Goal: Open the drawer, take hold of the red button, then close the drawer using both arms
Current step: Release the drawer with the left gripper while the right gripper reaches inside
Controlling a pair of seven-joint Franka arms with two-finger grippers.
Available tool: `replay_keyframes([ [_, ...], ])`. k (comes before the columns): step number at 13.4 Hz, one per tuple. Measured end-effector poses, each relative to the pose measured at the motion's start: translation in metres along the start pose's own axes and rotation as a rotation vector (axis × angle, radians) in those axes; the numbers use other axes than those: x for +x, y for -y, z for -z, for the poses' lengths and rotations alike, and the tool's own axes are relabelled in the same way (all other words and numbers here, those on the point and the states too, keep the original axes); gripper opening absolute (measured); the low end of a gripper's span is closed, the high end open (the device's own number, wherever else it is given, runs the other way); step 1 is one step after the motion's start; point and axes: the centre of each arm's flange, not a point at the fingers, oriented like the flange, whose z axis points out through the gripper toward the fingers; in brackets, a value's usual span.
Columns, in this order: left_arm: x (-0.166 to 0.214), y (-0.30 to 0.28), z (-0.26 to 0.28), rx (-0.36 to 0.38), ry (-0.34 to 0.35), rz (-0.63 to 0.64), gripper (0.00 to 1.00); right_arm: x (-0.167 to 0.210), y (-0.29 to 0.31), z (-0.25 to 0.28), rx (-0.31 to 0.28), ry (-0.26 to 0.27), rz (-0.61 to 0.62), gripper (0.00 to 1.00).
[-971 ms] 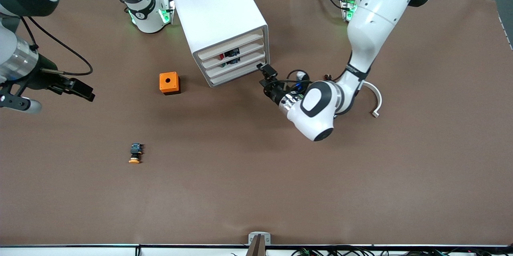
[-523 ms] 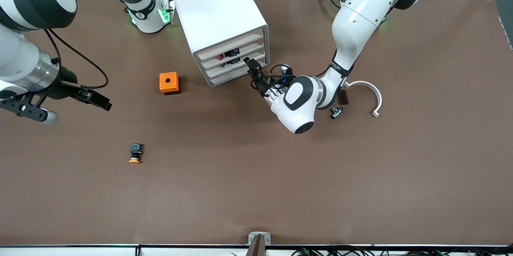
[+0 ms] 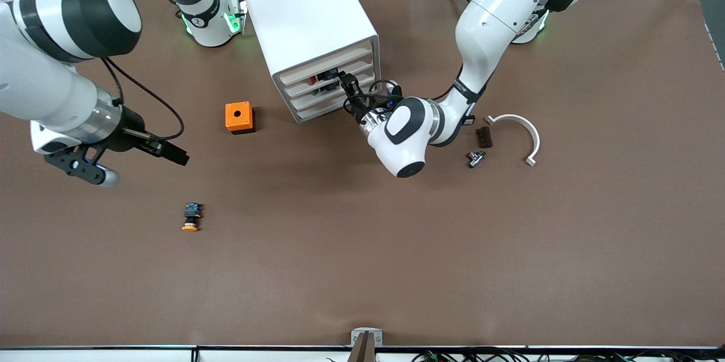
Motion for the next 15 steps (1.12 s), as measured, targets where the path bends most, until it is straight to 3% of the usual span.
replay_keyframes([
  [2,0.002,-0.003,-0.006,0.004,-0.010,0.006,0.36,-0.004,0.013,-0.009,0.007,0.005,-0.037,1.00],
  [4,0.003,-0.004,-0.006,0.004,-0.010,0.003,0.18,-0.014,0.032,-0.018,0.009,0.003,-0.074,1.00],
  [5,0.003,-0.005,-0.005,0.003,-0.010,-0.002,0.14,-0.021,0.044,-0.023,0.010,0.002,-0.092,1.00],
  [8,0.007,-0.007,0.008,0.008,0.001,0.000,0.14,-0.038,0.077,-0.042,0.020,-0.009,-0.150,1.00],
  [15,0.034,-0.027,0.127,-0.021,0.181,-0.083,0.14,-0.087,0.143,-0.084,0.036,-0.009,-0.268,1.00],
])
